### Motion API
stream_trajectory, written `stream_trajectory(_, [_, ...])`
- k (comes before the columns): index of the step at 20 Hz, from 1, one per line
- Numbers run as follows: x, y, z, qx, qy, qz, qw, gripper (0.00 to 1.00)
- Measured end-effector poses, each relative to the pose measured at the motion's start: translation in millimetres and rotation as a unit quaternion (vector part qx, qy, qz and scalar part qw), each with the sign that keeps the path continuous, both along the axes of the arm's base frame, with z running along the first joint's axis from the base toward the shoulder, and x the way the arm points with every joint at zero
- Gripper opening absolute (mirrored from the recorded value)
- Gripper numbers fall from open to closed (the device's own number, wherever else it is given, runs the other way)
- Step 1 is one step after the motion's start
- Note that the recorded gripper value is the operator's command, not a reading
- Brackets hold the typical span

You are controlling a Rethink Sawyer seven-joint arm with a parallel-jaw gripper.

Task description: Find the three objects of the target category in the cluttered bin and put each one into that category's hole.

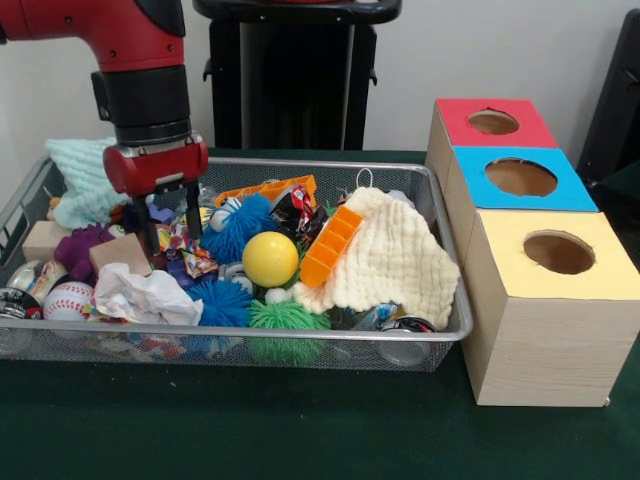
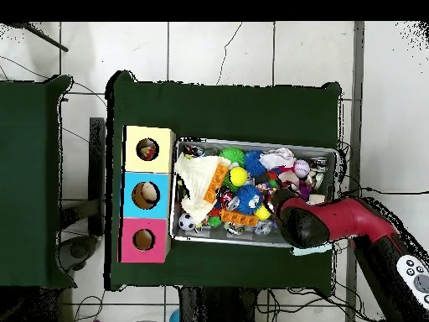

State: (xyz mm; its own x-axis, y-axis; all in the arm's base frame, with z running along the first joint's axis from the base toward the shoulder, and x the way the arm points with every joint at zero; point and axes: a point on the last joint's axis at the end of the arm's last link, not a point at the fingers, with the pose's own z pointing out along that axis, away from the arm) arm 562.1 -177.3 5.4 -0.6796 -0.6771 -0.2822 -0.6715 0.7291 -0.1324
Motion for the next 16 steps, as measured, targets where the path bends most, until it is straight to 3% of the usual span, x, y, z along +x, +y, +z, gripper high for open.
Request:
stream_trajectory(8, [-5.9,13.4,-2.9,0.001,-0.001,0.017,0.9999,1.0])
stream_trajectory(16, [-10.5,12.4,-5.3,-0.001,-0.001,0.017,0.9998,1.0])
